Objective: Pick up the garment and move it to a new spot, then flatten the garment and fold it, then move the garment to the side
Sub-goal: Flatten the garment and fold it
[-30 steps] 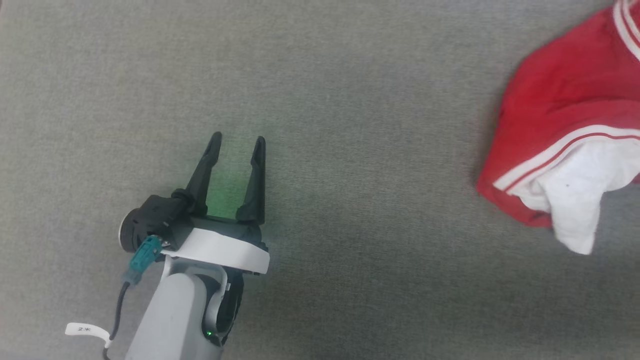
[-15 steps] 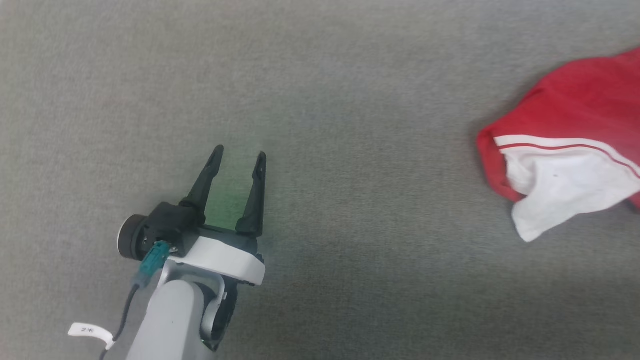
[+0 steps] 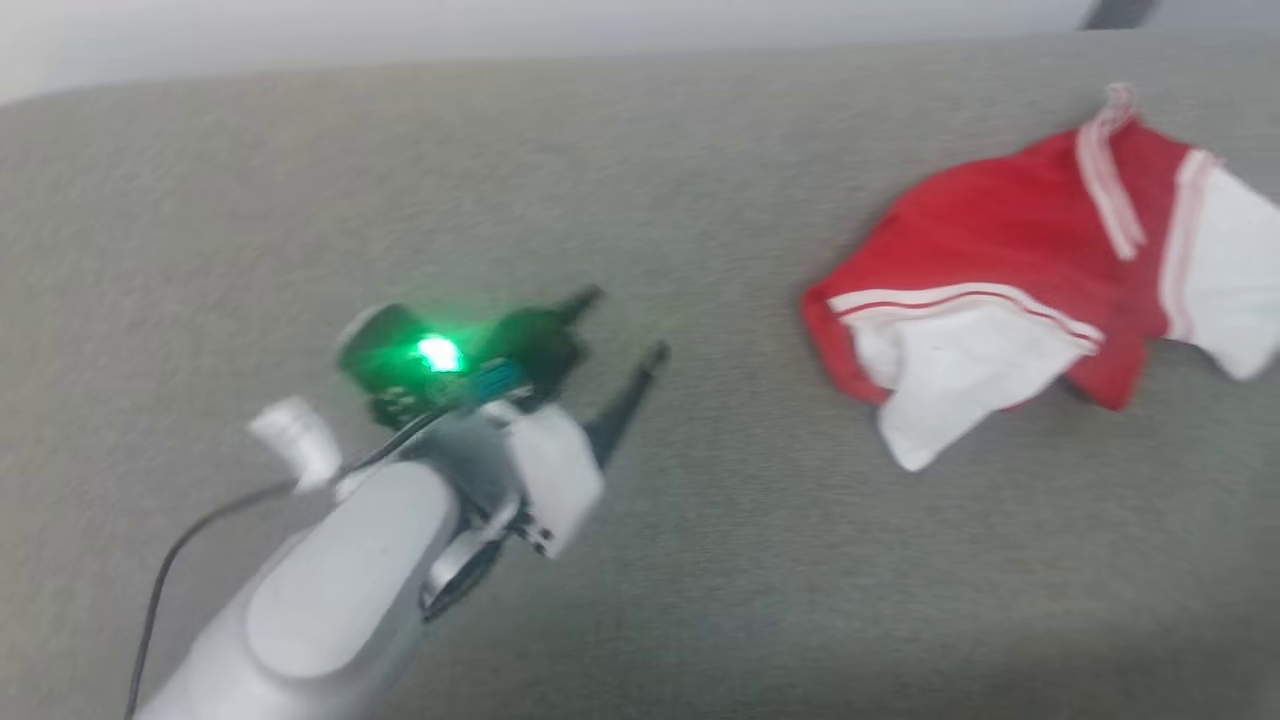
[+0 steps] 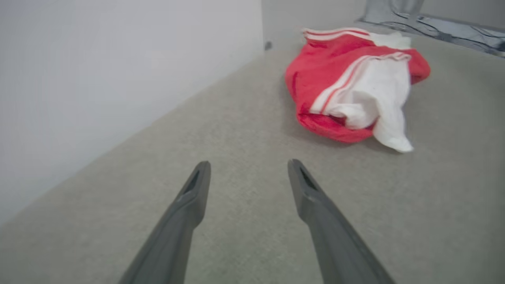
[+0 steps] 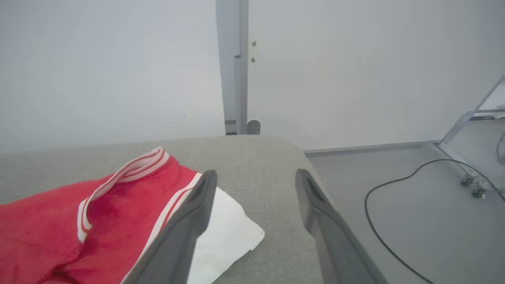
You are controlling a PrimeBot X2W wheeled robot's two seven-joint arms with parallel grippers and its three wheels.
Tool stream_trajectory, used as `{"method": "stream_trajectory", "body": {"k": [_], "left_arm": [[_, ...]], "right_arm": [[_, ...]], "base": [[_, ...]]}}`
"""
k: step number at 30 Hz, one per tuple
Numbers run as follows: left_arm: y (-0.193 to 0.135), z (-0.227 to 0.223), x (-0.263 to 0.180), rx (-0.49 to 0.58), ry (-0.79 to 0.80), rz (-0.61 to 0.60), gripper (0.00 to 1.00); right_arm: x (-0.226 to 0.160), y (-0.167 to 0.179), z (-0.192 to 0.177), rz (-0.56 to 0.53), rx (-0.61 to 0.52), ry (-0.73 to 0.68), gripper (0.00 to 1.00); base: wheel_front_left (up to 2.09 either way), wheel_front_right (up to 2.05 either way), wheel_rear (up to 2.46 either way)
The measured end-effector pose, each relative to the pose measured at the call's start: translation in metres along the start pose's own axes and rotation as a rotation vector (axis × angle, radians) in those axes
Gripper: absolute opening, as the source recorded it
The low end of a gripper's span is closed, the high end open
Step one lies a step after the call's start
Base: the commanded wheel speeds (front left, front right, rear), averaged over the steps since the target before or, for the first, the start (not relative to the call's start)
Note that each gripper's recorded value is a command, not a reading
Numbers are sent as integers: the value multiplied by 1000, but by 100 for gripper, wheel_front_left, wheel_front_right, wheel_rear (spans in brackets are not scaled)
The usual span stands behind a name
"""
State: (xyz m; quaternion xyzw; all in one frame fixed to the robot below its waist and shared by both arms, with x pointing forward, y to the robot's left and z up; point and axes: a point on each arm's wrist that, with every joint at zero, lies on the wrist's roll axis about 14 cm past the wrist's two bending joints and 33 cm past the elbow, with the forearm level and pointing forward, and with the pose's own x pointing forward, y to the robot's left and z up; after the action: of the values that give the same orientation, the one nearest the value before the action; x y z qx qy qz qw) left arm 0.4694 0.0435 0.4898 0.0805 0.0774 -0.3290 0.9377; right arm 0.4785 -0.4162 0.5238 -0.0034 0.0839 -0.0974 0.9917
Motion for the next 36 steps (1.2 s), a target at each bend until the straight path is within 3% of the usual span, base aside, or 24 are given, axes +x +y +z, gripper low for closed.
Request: {"method": "stream_trajectory", "body": {"k": [5,13,22,31,32,33,34,35,36], "left_arm": [[-80,2,20,-35,246,-331,100],[-176,13,39,-55,373,-667,100],[-180,-35,81,20,481,-687,100],[-181,-65,109,-21,520,-694,100],[-181,-66,111,-24,520,-696,80],[-182,-66,113,-27,517,-698,80],[-183,-67,115,-30,517,-699,8],[-183,-68,116,-32,517,-701,8],[-184,-69,116,-29,522,-701,0]], "right_arm": [[-29,-17,15,-40,29,-75,100],[-58,-30,8,-87,38,-107,100],[-64,-35,-10,-126,41,-81,100],[-63,-40,-31,-160,36,-33,100],[-62,-40,-32,-161,35,-32,100],[-61,-39,-32,-160,34,-31,100],[-60,-38,-33,-158,32,-29,100],[-59,-37,-33,-156,31,-30,100],[-59,-36,-33,-153,28,-30,100]], "base": [[0,0,0],[0,0,0],[0,0,0],[0,0,0],[0,0,0],[0,0,0],[0,0,0],[0,0,0],[0,0,0]]}}
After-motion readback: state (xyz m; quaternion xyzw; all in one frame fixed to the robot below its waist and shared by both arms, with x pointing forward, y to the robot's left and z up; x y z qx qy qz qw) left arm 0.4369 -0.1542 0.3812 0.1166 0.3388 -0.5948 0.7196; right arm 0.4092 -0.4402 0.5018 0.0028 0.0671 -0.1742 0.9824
